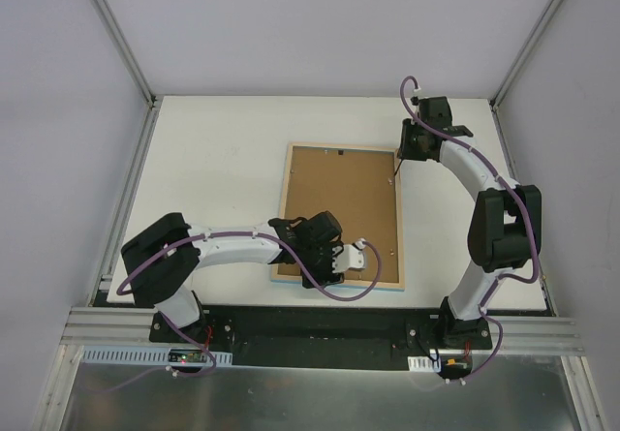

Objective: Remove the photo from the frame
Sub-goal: Release the photo frame item from the photo frame.

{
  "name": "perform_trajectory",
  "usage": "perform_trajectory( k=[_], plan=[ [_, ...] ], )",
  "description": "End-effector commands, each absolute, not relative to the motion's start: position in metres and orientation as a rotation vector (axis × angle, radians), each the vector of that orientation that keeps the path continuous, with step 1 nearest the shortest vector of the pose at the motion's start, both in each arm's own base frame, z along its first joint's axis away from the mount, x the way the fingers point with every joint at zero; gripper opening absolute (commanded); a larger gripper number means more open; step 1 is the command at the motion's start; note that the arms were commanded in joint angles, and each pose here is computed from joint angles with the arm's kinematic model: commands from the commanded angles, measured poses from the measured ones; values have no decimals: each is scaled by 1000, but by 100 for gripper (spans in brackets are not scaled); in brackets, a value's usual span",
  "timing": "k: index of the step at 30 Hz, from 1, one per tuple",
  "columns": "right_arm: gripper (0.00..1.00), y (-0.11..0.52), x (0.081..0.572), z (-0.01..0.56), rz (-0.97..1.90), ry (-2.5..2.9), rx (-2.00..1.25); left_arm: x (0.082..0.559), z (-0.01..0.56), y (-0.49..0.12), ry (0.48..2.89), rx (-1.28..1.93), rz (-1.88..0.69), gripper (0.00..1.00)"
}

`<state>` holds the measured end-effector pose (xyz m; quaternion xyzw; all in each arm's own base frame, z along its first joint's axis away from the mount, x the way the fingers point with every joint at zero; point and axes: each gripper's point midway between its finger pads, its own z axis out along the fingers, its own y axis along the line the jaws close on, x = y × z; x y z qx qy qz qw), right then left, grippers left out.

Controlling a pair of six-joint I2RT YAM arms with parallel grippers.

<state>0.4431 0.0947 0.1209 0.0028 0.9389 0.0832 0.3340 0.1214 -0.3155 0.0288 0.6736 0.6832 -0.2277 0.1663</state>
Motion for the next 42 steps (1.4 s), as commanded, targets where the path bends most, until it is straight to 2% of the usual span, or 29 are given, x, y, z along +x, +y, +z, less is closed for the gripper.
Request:
perform_trajectory(
  k=[1, 11, 13, 20, 21, 22, 26, 31, 33, 42],
  plan=[
    [1, 96, 451, 149, 245, 2360, 7, 129, 30, -304, 1925, 1928, -553, 54],
    [1, 96, 450, 151, 246, 2356, 7, 141, 56, -304, 1844, 1875, -491, 70],
    [1, 96, 450, 152, 243, 2352, 4, 143, 60, -305, 1830, 1868, -483, 78],
    [1, 98, 450, 150, 257, 2355, -2, 169, 111, -305, 1705, 1750, -379, 81],
    [1, 100, 450, 150, 265, 2355, -7, 175, 121, -302, 1692, 1720, -366, 96],
    [1, 100, 450, 151, 274, 2354, -12, 182, 130, -300, 1684, 1684, -360, 99],
    [1, 109, 449, 164, 319, 2322, -67, 219, 172, -276, 1702, 1482, -392, 99],
    [1, 117, 440, 197, 366, 2219, -162, 264, 195, -230, 1781, 1236, -372, 99],
    [1, 123, 435, 214, 368, 2166, -218, 279, 192, -216, 1843, 1150, -350, 99],
    [1, 169, 391, 251, 345, 2030, -541, 310, 160, -178, 2108, 832, -591, 99]
  ],
)
